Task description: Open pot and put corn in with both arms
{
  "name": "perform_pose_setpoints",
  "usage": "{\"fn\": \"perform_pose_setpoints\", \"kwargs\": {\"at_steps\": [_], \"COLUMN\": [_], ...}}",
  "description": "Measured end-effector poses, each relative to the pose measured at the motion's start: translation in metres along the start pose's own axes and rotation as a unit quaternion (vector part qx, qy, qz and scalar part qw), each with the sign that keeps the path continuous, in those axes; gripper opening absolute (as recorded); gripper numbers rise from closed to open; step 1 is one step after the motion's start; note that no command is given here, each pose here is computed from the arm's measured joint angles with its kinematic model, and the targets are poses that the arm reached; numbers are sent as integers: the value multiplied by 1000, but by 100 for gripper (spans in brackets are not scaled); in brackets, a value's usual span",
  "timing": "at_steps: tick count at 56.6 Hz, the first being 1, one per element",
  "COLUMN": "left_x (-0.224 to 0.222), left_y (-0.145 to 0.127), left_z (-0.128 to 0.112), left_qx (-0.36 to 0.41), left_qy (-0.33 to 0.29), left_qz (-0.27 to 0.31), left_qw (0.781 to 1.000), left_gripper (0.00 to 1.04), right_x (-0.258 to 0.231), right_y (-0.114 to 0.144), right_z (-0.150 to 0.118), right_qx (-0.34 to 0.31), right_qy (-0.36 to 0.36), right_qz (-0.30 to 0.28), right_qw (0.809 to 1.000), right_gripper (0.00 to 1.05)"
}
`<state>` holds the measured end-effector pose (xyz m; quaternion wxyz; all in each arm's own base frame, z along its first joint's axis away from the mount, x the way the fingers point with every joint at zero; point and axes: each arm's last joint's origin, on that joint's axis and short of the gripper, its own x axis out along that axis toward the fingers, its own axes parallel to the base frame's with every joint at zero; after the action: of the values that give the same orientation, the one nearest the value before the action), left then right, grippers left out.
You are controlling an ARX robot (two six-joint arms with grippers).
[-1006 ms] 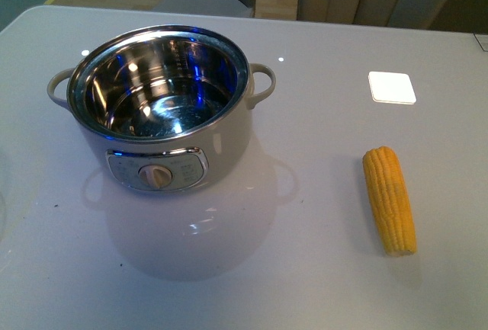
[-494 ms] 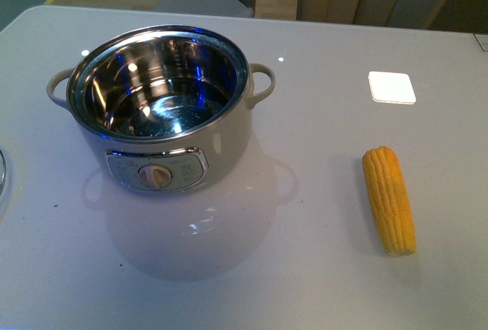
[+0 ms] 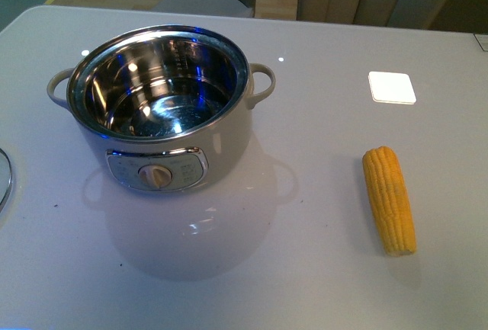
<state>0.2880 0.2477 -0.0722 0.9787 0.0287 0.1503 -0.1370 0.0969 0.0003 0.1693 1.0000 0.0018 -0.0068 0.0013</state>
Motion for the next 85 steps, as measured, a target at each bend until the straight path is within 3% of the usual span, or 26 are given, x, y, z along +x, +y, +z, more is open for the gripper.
{"fn": "perform_pose_setpoints", "kwargs": {"at_steps": [12, 27, 33, 47, 57, 62, 67, 72, 80, 85], "left_x": [0, -1, -5, -32, -61, -86, -95, -102, -101, -103], "left_y": [0, 1, 2, 9, -7, -39, -63, -88, -96, -131], "left_z": [0, 3, 15, 70, 114, 152, 169, 180, 183, 193], "left_qx": [-2, 6, 16, 38, 34, 32, 21, -3, -15, -68], "left_qy": [0, -1, -6, -37, -74, -125, -146, -156, -157, -153], "left_qz": [0, 3, 7, 32, 43, 36, 24, 9, 8, 36], "left_qw": [1000, 1000, 1000, 998, 996, 991, 989, 988, 987, 985], "left_gripper": [43, 82, 99, 98, 98, 98, 98, 98, 98, 96], "right_x": [0, 0, 0, 0, 0, 0, 0, 0, 0, 0], "right_y": [0, 0, 0, 0, 0, 0, 0, 0, 0, 0], "right_z": [0, 0, 0, 0, 0, 0, 0, 0, 0, 0], "right_qx": [0, 0, 0, 0, 0, 0, 0, 0, 0, 0], "right_qy": [0, 0, 0, 0, 0, 0, 0, 0, 0, 0], "right_qz": [0, 0, 0, 0, 0, 0, 0, 0, -1, -1], "right_qw": [1000, 1000, 1000, 1000, 1000, 1000, 1000, 1000, 1000, 1000], "right_gripper": [96, 96, 96, 96, 96, 96, 96, 96, 96, 96]}}
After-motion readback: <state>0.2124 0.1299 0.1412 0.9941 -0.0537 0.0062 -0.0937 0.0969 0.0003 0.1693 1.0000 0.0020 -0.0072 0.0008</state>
